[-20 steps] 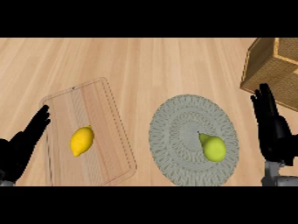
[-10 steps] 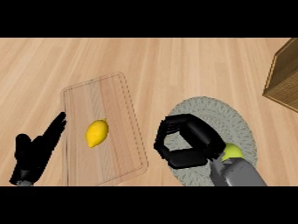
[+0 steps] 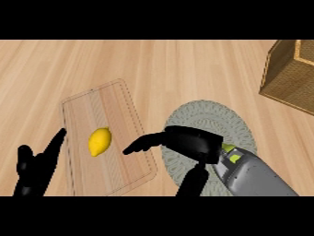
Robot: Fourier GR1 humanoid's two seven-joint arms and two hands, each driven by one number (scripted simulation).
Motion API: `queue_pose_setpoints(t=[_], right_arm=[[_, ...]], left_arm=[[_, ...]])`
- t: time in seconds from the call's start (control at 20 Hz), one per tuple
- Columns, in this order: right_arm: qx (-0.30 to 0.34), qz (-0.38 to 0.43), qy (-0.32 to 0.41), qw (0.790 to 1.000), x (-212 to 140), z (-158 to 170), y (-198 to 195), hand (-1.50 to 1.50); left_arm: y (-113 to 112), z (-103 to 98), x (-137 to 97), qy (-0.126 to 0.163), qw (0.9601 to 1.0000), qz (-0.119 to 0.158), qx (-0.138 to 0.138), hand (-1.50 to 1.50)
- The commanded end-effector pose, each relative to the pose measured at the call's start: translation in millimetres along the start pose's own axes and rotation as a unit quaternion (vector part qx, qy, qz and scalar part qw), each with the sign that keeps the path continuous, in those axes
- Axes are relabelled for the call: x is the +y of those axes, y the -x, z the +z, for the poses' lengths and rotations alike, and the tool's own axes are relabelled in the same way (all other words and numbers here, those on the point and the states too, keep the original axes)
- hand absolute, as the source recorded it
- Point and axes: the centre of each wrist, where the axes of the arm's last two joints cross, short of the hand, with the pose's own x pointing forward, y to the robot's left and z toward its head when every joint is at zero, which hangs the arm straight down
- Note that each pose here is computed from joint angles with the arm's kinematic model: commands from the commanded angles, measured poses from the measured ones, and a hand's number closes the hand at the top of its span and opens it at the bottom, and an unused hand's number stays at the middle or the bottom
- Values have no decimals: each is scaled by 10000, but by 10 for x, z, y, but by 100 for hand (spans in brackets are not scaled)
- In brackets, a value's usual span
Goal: Pick the pear from the placemat and place it in the basket
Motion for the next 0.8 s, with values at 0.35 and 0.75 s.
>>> queue_pose_setpoints(t=[0.35,0.75], right_arm=[[1109,2823,-286,9525,-1423,276,-1241,-150],[2103,3265,-1836,9030,-1833,317,-1532,-150]], left_arm=[[-29,-114,-36,52,9992,18,386,0],[101,-59,34,65,9993,-28,380,0]])
